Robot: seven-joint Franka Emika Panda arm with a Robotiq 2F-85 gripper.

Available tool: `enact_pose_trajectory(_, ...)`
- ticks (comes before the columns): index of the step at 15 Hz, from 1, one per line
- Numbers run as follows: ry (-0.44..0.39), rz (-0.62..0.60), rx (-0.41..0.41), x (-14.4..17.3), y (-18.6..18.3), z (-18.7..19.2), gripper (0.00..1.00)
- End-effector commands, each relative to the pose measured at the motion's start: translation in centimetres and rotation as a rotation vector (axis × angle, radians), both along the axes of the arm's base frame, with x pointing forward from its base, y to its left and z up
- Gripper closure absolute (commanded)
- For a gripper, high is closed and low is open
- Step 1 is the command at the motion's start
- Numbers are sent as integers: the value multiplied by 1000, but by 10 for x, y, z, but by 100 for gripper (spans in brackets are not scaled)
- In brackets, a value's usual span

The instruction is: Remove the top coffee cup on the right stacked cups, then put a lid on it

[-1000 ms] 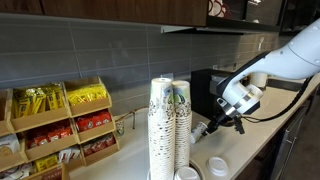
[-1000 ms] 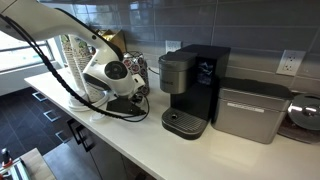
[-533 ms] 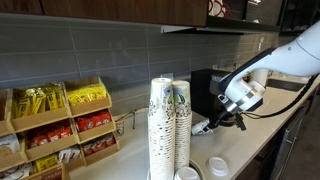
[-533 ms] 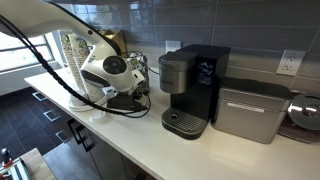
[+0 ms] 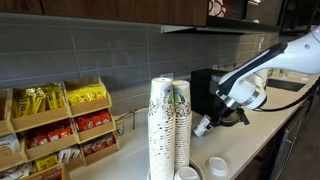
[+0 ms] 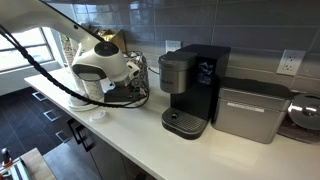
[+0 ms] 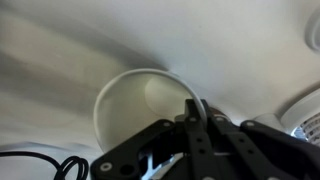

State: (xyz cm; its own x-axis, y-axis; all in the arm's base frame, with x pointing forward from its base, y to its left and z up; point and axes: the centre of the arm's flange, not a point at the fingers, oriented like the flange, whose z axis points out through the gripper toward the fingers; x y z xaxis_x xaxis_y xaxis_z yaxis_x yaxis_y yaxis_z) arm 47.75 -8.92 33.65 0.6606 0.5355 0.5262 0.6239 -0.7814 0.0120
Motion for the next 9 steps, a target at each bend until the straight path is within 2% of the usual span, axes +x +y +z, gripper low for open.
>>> enact_pose_trajectory(1,43,-9,-171,-17,13,21,91)
enact_pose_trajectory(3,67,-21,-281,-18,20,21,91)
enact_pose_trajectory(6,102,-13,-372,-23,26,9,91)
enact_pose_trajectory(9,112,-18,-439,-29,23,17,91)
